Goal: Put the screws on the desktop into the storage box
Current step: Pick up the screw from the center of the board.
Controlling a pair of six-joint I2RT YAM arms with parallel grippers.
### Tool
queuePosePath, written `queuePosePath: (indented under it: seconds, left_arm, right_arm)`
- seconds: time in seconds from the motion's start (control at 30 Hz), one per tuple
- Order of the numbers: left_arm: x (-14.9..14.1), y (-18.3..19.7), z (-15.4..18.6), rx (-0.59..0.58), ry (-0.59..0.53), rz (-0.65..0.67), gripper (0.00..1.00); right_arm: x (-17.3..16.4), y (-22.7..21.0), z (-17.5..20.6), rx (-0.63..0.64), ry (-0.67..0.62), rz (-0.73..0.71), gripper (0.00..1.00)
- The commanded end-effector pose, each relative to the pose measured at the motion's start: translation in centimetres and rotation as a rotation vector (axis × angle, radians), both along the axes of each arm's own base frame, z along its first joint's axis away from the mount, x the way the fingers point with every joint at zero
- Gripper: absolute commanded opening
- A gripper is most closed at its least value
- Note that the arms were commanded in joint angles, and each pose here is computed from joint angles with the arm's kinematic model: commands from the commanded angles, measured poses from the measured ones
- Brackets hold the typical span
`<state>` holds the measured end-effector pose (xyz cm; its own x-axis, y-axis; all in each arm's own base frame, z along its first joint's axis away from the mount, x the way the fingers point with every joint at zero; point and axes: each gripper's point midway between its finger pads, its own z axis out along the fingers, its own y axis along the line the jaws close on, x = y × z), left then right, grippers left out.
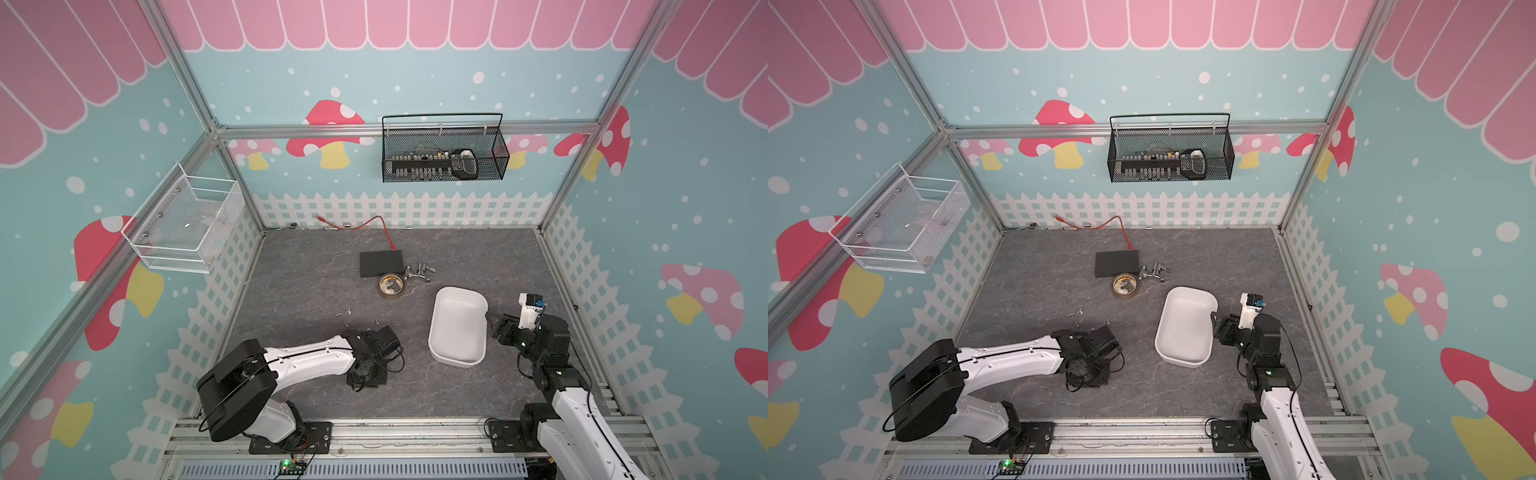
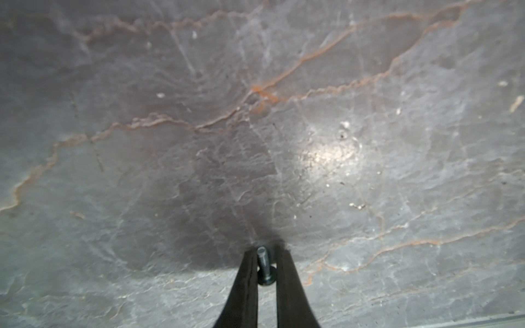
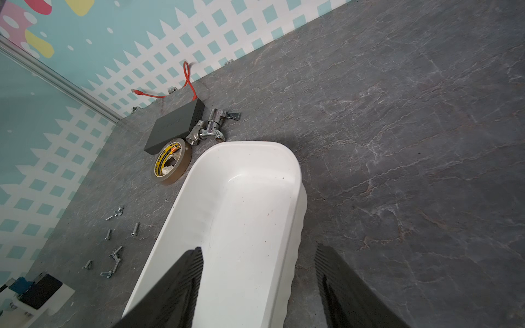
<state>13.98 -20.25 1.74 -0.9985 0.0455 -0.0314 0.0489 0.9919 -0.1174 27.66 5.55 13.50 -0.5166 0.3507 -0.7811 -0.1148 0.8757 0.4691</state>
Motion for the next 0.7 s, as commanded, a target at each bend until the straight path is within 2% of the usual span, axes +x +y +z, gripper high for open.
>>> queuePosePath:
  seconds: [0.0, 0.1, 0.43, 0.67]
  left_arm:
    - [-1.1, 1.3, -0.4, 0.041, 0.030, -0.011, 0.05]
    - [-0.9, 1.4, -0.1, 0.043, 0.018, -0.010, 0.00]
    - [0.9, -0.2, 2.7, -0.034, -0.069, -0.001, 0.00]
    - [3.8, -5.2, 8.0, -0.192, -0.155, -0.040, 0.00]
  right_arm:
    - [-0.1, 0.2, -0.2, 0.007, -0.004, 0.006, 0.70]
    - [-0.1, 0.2, -0.2, 0.007, -0.006, 0.005, 0.70]
    - [-0.1, 0.2, -0.2, 0.007, -0.005, 0.007, 0.70]
    - [-0.1, 0.2, -0.3, 0.007, -0.004, 0.005, 0.70]
